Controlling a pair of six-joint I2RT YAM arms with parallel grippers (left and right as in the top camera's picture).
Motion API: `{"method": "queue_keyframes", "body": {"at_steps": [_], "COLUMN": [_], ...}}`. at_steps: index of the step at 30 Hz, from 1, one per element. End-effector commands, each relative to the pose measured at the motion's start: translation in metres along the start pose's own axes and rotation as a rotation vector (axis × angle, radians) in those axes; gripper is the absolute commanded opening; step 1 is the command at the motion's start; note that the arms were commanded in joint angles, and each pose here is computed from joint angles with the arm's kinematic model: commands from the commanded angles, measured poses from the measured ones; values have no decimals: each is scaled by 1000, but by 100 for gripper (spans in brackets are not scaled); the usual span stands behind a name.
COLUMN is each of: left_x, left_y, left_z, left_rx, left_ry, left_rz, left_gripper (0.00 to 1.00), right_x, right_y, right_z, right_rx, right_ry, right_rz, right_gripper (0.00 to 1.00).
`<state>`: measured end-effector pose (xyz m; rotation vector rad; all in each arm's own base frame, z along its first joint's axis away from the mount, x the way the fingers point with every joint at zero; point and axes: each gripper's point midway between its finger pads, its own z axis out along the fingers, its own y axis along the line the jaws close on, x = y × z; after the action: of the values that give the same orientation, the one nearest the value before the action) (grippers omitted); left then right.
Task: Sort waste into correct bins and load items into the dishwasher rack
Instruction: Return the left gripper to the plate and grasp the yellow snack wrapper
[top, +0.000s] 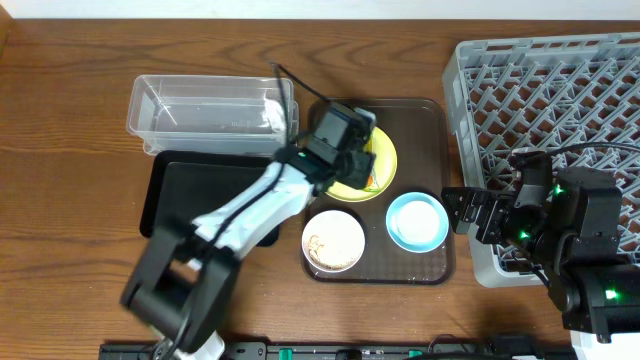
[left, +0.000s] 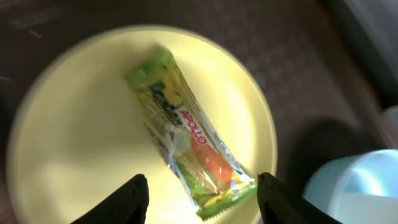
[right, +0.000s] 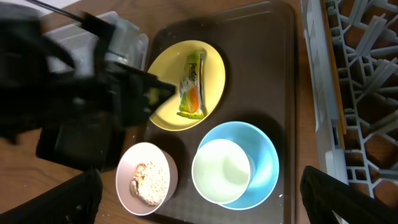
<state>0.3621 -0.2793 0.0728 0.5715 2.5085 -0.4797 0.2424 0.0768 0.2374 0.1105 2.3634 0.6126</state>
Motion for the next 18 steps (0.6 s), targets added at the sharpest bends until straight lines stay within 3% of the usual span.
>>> {"method": "queue_keyframes", "body": {"at_steps": [1,7,9,12,18], "left_x": [16,38,38,33,-11], "left_y": [2,10,10,8,19], "left_z": [24,50,50,48,8], "left_rx": [-1,-18,-20,-7,-5], "left_ry": [53,115,116,104,-26], "left_rz": [26,-87,-120,-123,-186], "left_gripper": [58,57,47,9,6], "right_x": [-8,-7,-6,-6,-6], "right_y": [1,1,1,1,1], "right_z": [-6,-6,-6,-6,-6], "right_rx": [-1,1,2,3,3], "right_ry": [-26,-20,-18,-16,-16], "right_rz": [-10,-7,-6,-6,-6], "right_gripper": [99,99,99,99,99]}}
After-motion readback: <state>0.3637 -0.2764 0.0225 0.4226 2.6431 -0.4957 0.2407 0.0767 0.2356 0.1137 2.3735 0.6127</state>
